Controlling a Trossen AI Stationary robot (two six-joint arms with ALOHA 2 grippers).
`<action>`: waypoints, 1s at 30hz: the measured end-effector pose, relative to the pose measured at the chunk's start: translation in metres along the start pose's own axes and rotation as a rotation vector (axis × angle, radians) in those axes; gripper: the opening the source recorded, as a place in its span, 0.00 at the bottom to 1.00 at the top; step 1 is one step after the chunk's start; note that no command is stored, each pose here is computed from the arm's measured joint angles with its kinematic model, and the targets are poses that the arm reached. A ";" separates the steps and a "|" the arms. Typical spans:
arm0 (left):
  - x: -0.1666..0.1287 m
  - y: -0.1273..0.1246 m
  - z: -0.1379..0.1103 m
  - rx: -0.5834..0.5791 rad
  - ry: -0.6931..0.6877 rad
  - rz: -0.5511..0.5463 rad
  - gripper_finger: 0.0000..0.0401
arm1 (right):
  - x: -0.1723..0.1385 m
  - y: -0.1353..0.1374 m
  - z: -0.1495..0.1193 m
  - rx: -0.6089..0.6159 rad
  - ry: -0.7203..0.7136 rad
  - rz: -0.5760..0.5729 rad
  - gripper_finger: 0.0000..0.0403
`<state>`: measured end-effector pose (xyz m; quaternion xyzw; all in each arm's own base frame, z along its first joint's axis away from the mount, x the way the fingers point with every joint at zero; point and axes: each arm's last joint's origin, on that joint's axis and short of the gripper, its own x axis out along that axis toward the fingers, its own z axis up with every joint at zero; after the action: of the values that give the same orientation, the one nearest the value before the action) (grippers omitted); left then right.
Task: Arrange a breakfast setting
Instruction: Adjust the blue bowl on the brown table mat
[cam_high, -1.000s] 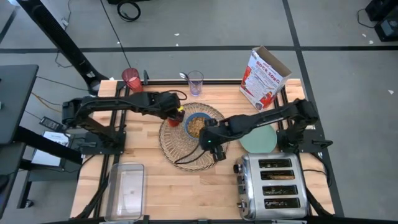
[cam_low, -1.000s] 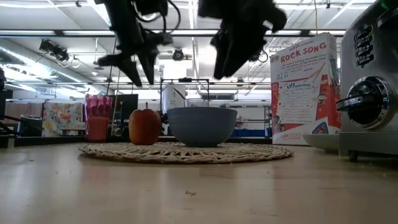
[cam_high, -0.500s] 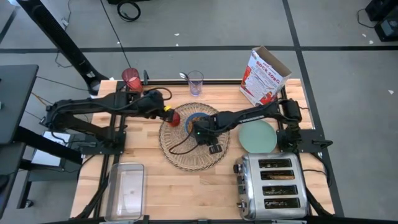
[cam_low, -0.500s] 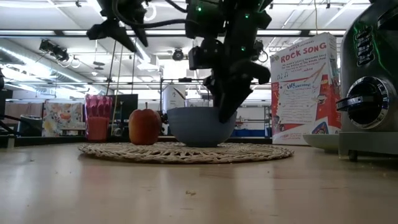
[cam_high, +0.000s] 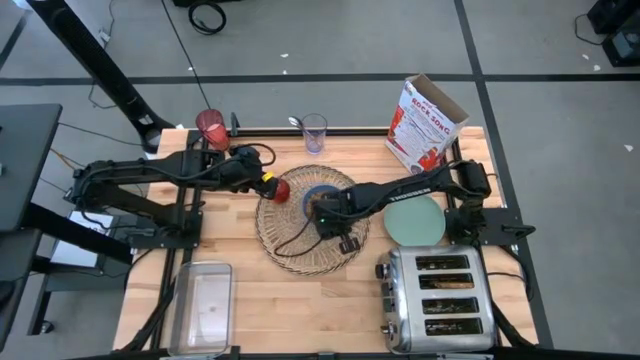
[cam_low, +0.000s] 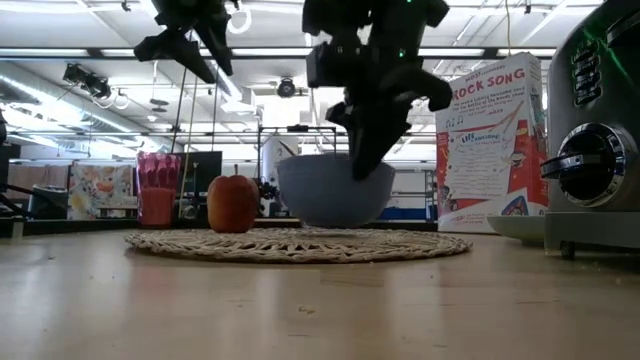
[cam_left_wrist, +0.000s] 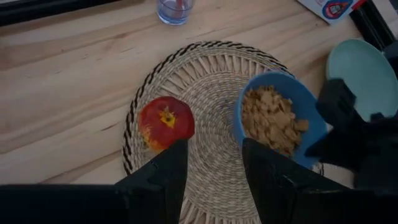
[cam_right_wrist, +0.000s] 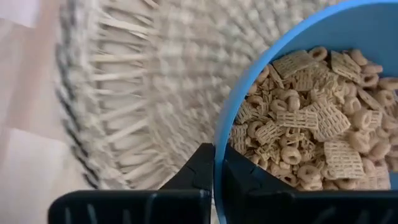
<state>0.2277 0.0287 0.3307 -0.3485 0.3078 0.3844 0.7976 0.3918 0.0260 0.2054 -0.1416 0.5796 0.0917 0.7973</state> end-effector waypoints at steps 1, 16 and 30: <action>-0.001 0.000 0.000 -0.001 -0.002 -0.001 0.40 | -0.001 0.002 0.001 -0.007 -0.005 -0.005 0.05; -0.001 -0.001 0.001 -0.021 -0.013 -0.021 0.40 | 0.002 0.000 0.006 -0.089 -0.060 -0.006 0.06; -0.023 -0.011 0.017 -0.034 -0.136 -0.199 0.40 | 0.017 0.000 -0.001 -0.098 -0.002 0.055 0.11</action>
<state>0.2289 0.0283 0.3611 -0.3640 0.2103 0.3314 0.8447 0.3965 0.0257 0.1888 -0.1645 0.5773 0.1423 0.7870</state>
